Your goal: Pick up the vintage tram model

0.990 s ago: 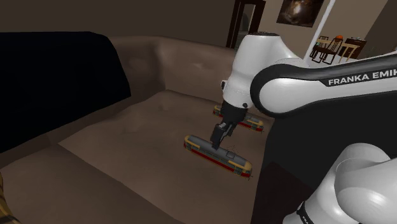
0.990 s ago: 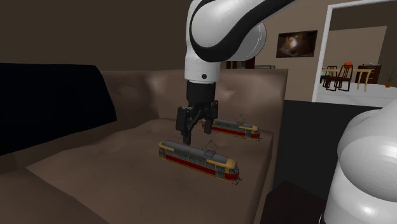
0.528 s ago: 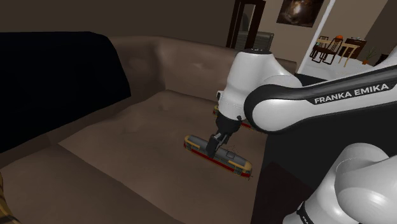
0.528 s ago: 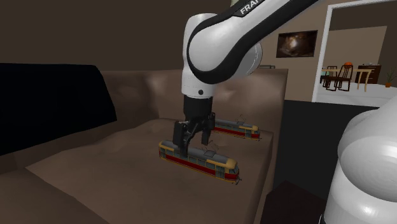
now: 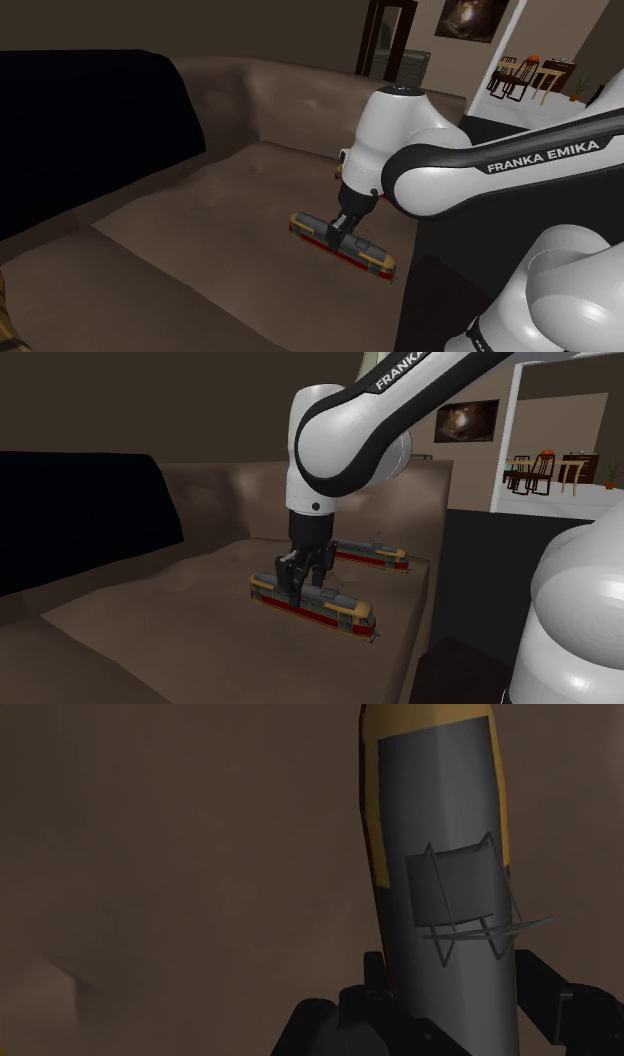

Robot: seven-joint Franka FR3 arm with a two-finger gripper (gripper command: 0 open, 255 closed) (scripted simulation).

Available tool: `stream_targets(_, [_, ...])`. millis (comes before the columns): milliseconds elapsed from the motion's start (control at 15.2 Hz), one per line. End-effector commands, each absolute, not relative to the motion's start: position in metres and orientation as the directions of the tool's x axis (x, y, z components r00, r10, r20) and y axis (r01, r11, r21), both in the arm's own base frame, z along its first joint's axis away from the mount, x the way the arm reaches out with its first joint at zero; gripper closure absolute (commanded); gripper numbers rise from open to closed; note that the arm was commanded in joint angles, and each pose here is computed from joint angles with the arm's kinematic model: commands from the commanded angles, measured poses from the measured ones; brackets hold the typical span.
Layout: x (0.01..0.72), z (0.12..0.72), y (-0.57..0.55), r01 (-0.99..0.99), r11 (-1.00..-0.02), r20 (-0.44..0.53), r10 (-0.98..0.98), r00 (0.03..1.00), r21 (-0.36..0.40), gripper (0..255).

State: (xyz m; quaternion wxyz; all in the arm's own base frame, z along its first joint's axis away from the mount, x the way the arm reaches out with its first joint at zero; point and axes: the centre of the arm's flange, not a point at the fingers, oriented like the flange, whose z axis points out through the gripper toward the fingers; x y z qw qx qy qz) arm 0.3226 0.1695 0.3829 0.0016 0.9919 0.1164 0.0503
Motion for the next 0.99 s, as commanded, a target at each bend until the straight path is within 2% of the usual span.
stream_targets(0, [0.322,0.382,0.169,0.23,-0.973,0.096,0.23,0.968,0.015,255])
stream_targets(264, [0.324,0.382,0.169,0.23,-0.973,0.096,0.23,0.968,0.015,255])
stream_targets(924, [0.324,0.435,0.169,0.23,-0.973,0.096,0.23,0.968,0.015,255])
